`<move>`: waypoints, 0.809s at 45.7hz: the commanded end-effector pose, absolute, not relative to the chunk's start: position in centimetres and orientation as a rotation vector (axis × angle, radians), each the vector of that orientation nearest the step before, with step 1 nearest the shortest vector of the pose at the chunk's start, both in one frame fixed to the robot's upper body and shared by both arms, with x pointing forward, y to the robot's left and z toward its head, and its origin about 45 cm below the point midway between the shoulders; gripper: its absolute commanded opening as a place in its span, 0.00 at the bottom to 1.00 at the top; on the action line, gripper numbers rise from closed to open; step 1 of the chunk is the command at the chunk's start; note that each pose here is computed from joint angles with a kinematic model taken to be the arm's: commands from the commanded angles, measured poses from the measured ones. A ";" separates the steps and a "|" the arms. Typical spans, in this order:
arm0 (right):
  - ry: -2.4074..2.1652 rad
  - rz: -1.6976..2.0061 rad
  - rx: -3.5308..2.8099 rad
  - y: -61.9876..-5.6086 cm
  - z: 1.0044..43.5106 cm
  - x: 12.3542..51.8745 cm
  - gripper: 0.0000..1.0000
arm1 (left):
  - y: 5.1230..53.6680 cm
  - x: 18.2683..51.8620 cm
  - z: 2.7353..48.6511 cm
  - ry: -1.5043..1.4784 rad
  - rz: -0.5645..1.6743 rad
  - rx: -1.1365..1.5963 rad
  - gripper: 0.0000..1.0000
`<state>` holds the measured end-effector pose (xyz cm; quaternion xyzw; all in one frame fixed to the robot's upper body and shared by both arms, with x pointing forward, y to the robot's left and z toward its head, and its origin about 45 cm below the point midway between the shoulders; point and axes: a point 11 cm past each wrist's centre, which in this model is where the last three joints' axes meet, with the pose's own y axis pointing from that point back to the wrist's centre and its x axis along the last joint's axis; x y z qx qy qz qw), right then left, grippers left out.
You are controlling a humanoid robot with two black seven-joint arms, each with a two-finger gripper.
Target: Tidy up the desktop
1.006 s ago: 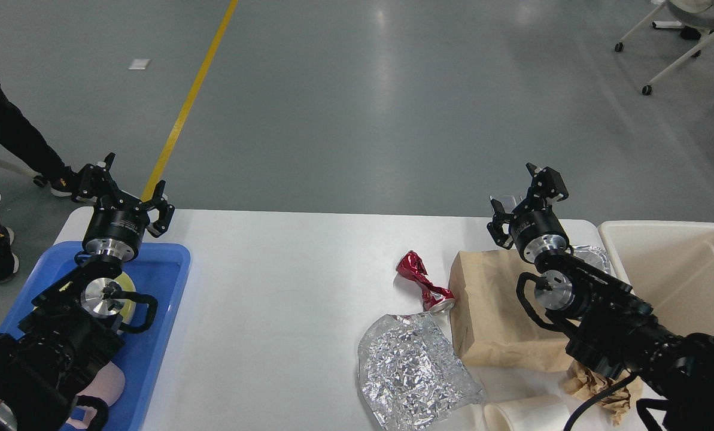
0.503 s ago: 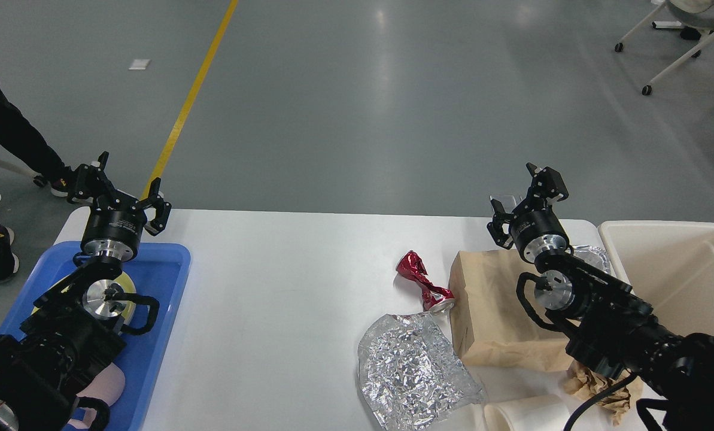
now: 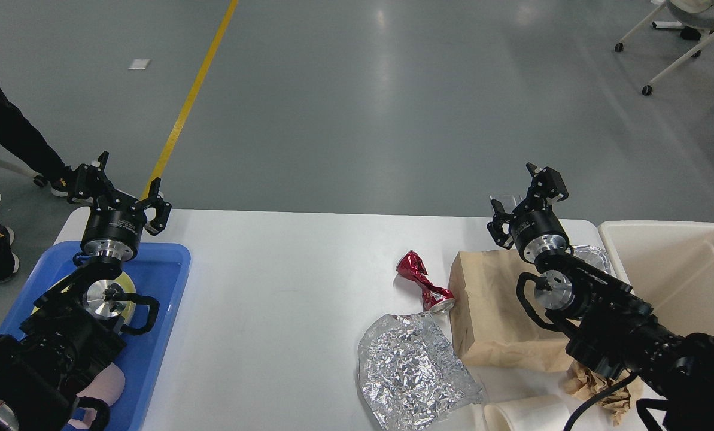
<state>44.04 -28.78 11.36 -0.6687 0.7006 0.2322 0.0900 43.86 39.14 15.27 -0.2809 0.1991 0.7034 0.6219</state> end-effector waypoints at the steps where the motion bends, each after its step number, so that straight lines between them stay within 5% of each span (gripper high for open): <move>1: 2.082 0.690 -1.988 -28.8 11.4 44.0 1.00 | 39.1 43.9 15.3 0.457 1.616 -0.645 0.96; 26: 2.083 0.689 -1.992 -29.0 11.7 44.3 1.00 | 39.1 43.9 15.3 0.457 1.616 -0.645 0.96; 37: 2.117 0.543 -1.954 -32.9 15.9 46.5 1.00 | 39.1 43.9 15.3 0.457 1.616 -0.645 0.96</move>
